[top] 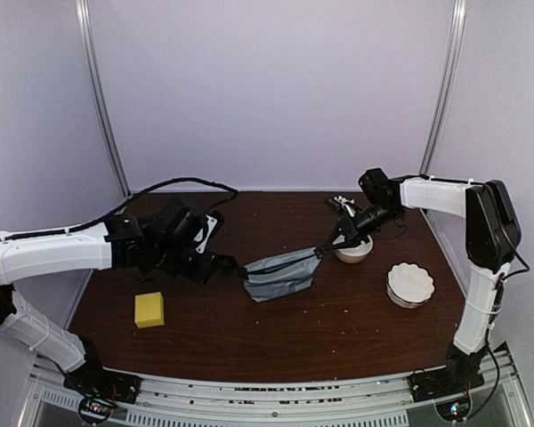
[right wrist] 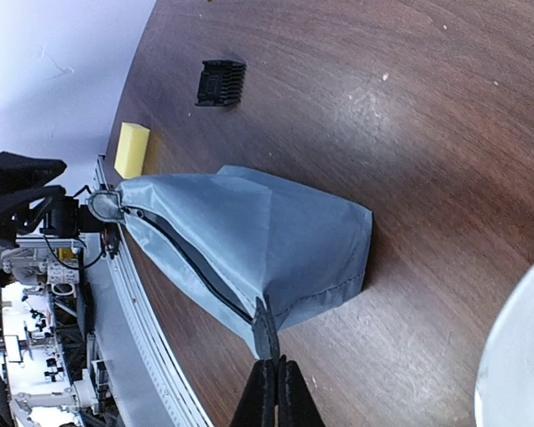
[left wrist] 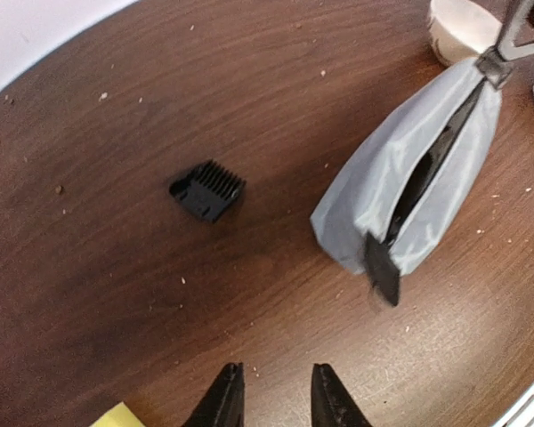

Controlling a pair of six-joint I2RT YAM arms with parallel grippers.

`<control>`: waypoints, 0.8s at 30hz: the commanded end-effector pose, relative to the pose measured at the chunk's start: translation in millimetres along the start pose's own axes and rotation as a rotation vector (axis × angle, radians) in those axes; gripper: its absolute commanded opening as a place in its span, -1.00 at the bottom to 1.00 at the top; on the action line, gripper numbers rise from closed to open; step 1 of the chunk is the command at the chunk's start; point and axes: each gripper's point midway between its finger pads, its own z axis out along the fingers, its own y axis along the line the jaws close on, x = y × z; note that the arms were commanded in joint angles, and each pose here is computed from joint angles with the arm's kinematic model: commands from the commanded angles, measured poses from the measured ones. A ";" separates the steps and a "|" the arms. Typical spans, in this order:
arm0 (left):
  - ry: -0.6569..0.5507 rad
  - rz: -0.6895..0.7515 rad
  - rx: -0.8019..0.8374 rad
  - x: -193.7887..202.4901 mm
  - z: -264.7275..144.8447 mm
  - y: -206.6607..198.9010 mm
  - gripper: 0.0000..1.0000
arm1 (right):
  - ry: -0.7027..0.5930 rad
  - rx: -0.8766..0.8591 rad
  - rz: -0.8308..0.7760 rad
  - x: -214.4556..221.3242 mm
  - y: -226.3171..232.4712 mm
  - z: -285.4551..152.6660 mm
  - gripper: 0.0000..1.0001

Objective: Sort the hair-cutting tools

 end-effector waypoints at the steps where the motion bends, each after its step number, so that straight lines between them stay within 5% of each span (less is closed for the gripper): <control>1: -0.070 -0.149 0.011 -6.2 0.3 0.7 -0.41 | -0.038 0.085 -0.096 11.5 9.5 -25.1 -1.00; 16: -0.035 -0.154 0.386 -23.4 19.1 -76.4 -0.40 | -0.051 0.107 -0.199 11.5 15.9 -33.2 -0.99; 24: 0.025 -0.255 0.389 -12.9 39.8 -80.0 -0.38 | -0.046 0.094 -0.196 15.2 14.2 -29.0 -1.00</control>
